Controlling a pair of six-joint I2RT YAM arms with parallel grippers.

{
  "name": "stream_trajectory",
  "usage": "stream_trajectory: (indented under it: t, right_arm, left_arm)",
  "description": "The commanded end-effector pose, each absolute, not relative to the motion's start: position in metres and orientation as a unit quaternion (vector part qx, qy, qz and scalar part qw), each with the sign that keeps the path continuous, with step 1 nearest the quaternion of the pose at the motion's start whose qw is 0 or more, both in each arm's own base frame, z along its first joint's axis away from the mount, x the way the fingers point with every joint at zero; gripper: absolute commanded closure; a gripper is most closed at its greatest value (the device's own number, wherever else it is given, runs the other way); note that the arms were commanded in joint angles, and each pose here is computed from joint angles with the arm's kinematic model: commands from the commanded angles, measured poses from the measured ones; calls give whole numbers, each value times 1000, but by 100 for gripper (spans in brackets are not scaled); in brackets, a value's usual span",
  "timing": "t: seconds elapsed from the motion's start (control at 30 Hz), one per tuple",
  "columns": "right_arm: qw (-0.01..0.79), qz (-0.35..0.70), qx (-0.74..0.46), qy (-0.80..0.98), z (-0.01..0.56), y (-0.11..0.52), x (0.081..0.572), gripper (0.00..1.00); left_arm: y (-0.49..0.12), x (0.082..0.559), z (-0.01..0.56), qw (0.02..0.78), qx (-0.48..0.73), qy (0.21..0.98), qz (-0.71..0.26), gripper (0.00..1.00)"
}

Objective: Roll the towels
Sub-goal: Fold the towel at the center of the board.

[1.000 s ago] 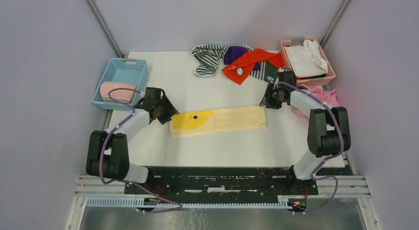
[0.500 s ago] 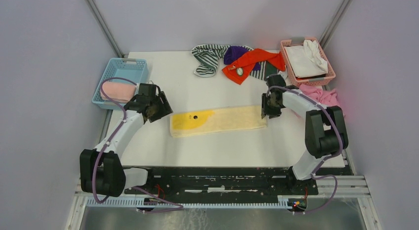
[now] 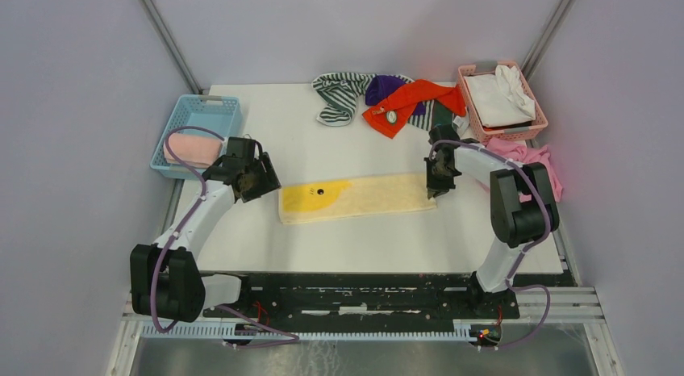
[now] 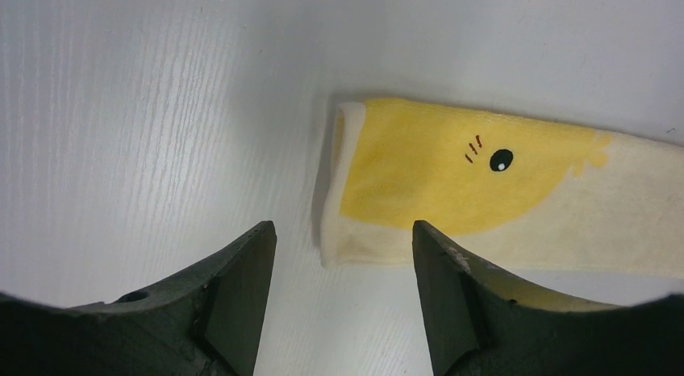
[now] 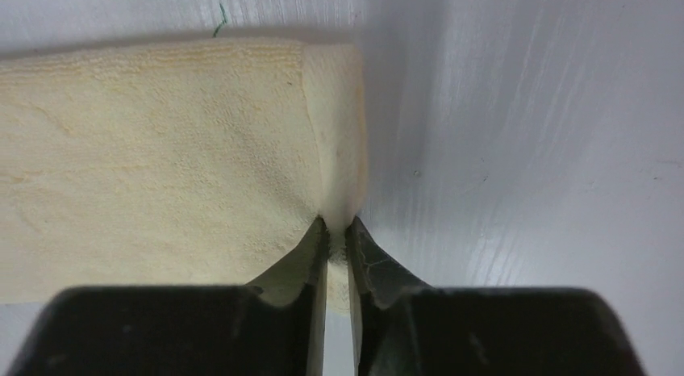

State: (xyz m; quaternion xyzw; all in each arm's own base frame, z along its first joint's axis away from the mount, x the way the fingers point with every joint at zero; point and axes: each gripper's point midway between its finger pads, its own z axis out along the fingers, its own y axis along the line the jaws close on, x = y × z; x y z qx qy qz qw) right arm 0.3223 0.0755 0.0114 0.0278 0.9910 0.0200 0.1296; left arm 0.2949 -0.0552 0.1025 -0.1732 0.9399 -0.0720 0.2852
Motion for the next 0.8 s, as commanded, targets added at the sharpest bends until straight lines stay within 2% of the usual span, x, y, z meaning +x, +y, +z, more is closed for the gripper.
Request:
stream_trajectory:
  t: [0.0,0.17,0.3,0.4,0.57,0.77]
  right_arm:
    - [86,-30,33,995,-12,54,308,85]
    - [147,-109,104,978,24,0,329,100]
    - [213,-136,159,954,70,-36,349,100]
    - [242,-137,155,948,99,-40,362,100]
    - [274,-15,102,956,124,15,373,100]
    - [264,99,3,959,138,110,358,99]
  left_arm:
    - [-60,302,114,303,-152,937,-89,30]
    - [-74,301,110,292,-147,937,-126,30]
    - [-96,292,97,258,-143,938,-181,30]
    - [-105,287,87,241,-149,937,-205,30]
    - [-130,289,83,225,-148,931,-247,30]
    - [-156,300,72,218,-156,923,-275,32]
